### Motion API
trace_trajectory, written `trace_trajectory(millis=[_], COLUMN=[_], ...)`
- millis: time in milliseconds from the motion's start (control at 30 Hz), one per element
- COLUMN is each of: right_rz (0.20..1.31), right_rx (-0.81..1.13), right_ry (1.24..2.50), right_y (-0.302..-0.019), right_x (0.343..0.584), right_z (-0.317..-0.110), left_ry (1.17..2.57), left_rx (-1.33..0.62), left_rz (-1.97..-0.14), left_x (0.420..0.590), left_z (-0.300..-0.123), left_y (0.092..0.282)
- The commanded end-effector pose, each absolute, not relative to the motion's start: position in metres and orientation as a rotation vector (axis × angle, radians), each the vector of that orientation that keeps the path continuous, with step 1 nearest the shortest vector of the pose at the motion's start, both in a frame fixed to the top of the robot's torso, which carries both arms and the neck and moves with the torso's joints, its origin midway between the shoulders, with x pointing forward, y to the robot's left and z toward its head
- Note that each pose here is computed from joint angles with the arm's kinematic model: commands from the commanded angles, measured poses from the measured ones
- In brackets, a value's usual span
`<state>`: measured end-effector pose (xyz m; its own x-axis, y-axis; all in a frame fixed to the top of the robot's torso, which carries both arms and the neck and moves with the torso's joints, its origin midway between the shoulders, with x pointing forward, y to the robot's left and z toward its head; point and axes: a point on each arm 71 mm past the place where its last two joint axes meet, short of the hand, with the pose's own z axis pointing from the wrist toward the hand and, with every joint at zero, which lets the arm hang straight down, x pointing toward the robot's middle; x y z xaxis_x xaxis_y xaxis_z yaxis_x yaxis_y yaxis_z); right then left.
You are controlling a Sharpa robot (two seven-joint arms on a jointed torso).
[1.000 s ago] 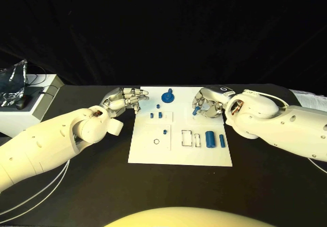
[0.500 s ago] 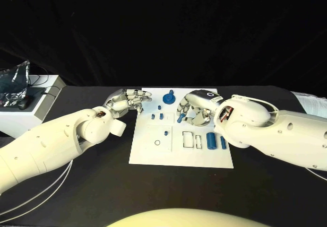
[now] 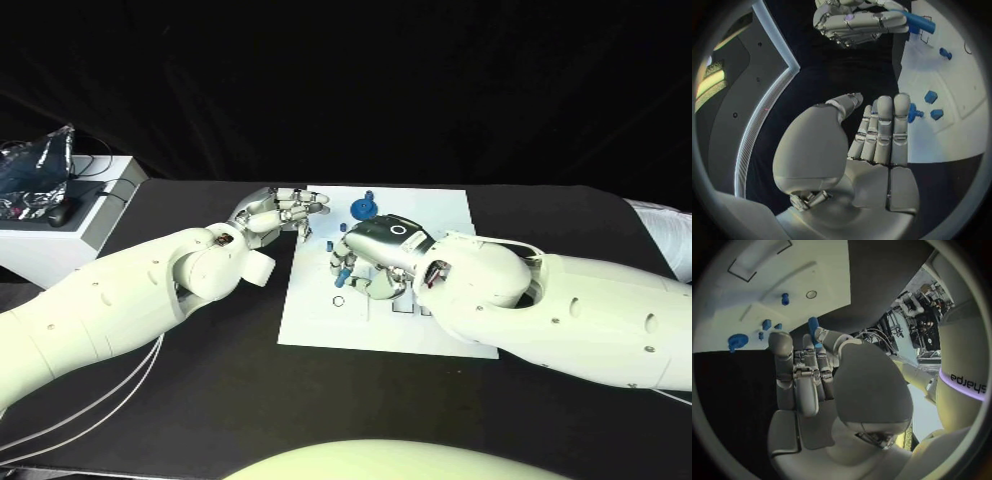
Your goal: Assemble the parts on the task board
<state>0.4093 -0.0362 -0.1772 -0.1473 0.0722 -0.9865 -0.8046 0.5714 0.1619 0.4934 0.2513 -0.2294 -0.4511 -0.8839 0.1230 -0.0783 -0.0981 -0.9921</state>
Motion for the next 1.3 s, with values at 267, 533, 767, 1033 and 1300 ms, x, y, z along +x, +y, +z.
trace_trajectory(millis=[267,533,767,1033,1300], right_rz=[0.818,0.800,0.781,0.763,0.749], right_rx=[-0.717,-0.727,-0.737,-0.745,-0.743], right_ry=[1.515,1.524,1.521,1.529,1.535], right_y=[-0.025,-0.024,-0.025,-0.026,-0.028], right_x=[0.404,0.405,0.407,0.410,0.413], right_z=[-0.200,-0.210,-0.214,-0.218,-0.221], left_ry=[1.549,1.548,1.548,1.549,1.550], left_rx=[-1.059,-1.057,-1.055,-1.055,-1.053], left_rz=[-1.653,-1.653,-1.655,-1.654,-1.656], left_x=[0.492,0.491,0.491,0.491,0.491], left_z=[-0.228,-0.227,-0.226,-0.226,-0.226], left_y=[0.246,0.246,0.246,0.246,0.246])
